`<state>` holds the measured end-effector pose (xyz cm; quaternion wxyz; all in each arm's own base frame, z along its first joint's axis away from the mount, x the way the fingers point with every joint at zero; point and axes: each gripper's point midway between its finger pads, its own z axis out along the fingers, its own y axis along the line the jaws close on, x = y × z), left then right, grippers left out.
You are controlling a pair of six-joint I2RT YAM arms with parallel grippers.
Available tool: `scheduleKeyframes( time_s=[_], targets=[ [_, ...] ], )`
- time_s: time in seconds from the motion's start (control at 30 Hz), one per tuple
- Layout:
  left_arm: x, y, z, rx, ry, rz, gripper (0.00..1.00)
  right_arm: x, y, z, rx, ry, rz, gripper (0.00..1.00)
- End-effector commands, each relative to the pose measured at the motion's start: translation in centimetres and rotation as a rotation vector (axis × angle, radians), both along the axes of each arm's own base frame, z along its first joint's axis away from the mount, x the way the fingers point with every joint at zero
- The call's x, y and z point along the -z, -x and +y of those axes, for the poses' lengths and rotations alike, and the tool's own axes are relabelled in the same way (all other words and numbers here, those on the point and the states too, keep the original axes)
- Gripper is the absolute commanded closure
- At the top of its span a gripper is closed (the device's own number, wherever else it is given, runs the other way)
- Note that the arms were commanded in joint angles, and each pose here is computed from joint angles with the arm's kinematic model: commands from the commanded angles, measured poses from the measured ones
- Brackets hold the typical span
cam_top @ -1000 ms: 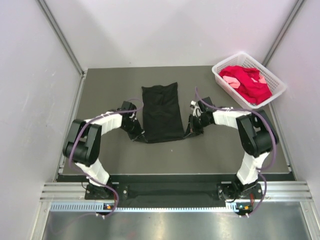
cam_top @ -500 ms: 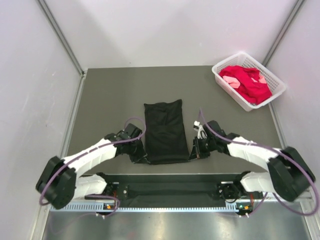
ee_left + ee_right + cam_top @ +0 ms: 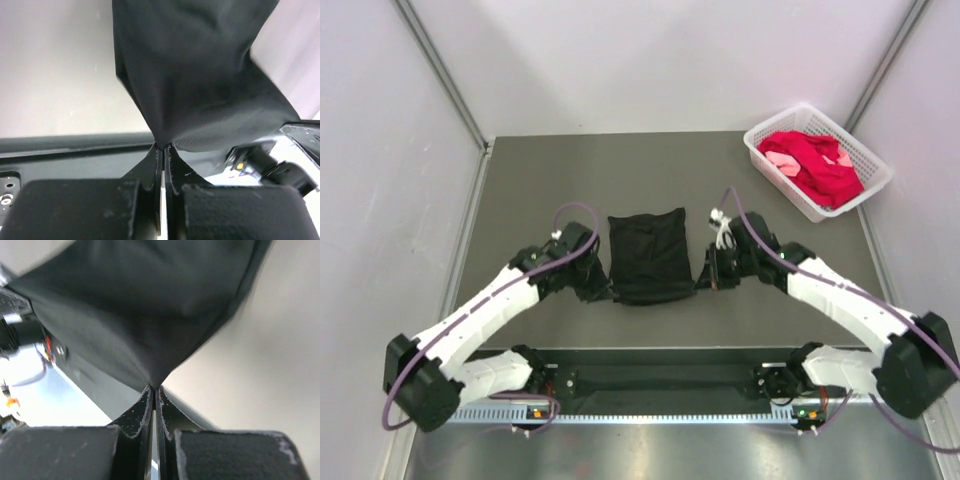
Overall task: Fold and stack the t-shirts
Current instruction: Fold the tshirt
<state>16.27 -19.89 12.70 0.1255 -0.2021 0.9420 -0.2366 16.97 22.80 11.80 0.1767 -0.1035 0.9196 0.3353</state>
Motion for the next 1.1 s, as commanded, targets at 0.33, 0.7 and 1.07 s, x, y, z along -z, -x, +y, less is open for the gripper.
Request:
scheduleKeyframes(
  time_s=[0.33, 0.7, 1.07],
  targets=[
    [-2.4, -15.2, 2.5, 0.022, -0.084, -0.06, 1.0, -3.6, -13.8, 1.2, 0.011, -0.009, -0.065, 1.0],
    [-0.4, -23.3, 2.0, 0.049, -0.063, -0.021, 1.0, -1.9, -21.8, 2.6, 0.011, -0.041, -0.032, 1.0],
    [1.9, -27.6, 2.1, 0.052, -0.007, -0.014, 1.0, -0.6, -26.8, 3.7, 0.04, -0.073, -0.021, 1.0]
  ],
)
